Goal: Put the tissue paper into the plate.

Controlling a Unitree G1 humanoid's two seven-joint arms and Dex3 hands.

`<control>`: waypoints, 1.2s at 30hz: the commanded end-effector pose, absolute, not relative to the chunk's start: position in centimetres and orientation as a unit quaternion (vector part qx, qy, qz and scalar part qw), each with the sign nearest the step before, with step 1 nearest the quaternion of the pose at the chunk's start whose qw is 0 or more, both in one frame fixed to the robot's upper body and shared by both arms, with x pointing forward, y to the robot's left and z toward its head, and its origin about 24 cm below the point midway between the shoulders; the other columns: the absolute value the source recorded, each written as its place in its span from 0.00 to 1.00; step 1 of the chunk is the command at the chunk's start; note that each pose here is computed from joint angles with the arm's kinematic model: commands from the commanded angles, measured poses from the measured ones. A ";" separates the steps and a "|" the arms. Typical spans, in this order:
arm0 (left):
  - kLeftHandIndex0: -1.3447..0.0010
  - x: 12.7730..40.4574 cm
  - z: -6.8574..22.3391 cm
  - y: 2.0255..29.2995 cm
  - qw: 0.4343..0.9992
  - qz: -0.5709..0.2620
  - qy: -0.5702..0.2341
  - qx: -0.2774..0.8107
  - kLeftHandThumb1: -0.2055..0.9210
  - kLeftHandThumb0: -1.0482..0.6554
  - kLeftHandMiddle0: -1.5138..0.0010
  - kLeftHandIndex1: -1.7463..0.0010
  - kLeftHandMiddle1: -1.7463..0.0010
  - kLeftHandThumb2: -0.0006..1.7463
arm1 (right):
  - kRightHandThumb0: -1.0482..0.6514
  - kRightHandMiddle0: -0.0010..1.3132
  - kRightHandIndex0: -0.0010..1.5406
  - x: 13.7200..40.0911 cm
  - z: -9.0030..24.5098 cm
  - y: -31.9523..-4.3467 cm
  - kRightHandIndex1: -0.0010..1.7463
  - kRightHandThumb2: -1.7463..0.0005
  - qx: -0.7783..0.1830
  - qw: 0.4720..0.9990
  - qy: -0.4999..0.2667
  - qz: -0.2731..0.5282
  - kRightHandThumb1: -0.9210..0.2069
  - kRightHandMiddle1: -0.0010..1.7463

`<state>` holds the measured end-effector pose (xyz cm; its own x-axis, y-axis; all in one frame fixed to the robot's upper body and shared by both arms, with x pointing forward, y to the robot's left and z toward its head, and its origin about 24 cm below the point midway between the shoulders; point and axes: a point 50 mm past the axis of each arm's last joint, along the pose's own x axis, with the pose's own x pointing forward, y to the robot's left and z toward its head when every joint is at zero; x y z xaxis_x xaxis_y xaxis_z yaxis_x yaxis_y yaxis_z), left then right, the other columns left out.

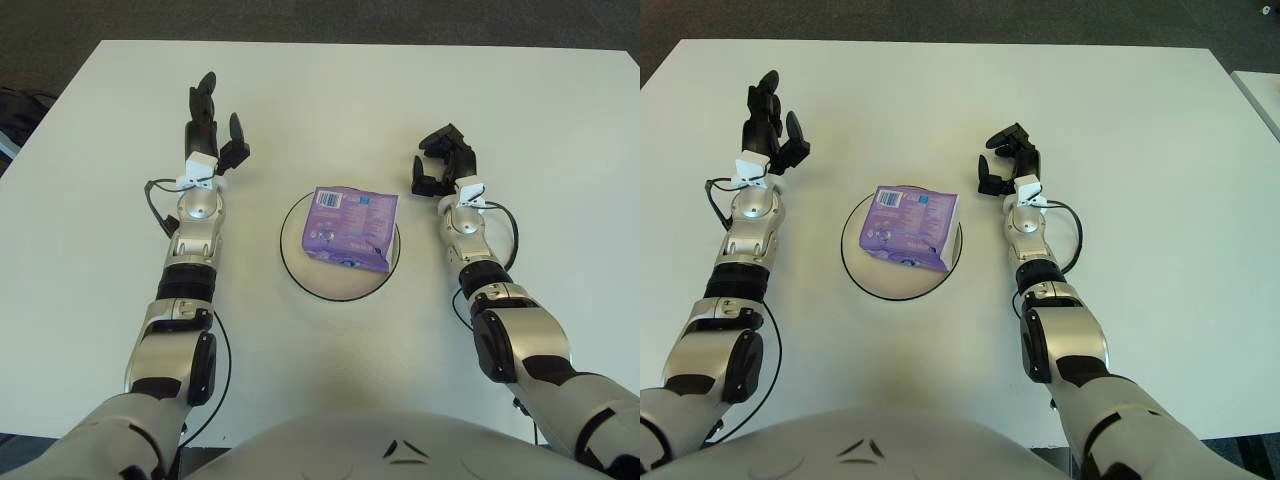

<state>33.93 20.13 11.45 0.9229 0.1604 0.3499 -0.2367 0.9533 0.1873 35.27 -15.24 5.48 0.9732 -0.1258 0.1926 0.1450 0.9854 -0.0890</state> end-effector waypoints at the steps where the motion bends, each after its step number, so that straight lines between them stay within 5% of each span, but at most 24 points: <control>1: 1.00 33.1 9.2 20.8 0.980 0.106 -0.122 0.118 1.00 0.22 0.85 0.55 0.99 0.41 | 0.61 0.38 0.47 26.4 -8.2 -16.1 1.00 0.19 -0.058 0.965 0.242 -0.079 0.63 0.94; 8: 1.00 32.3 6.2 21.2 0.985 0.104 -0.070 0.117 1.00 0.24 0.84 0.50 0.99 0.36 | 0.61 0.39 0.47 26.3 -8.2 -16.1 1.00 0.18 -0.050 0.966 0.239 -0.080 0.64 0.93; 21: 1.00 31.1 2.5 21.5 0.986 0.108 -0.014 0.130 1.00 0.22 0.85 0.57 1.00 0.36 | 0.61 0.40 0.47 26.3 -8.1 -16.2 1.00 0.19 -0.034 0.968 0.235 -0.078 0.64 0.92; 36: 1.00 29.9 0.7 20.5 0.985 0.107 -0.023 0.136 1.00 0.20 0.84 0.61 1.00 0.39 | 0.61 0.41 0.47 26.5 -7.9 -16.2 1.00 0.19 -0.039 0.970 0.229 -0.078 0.65 0.91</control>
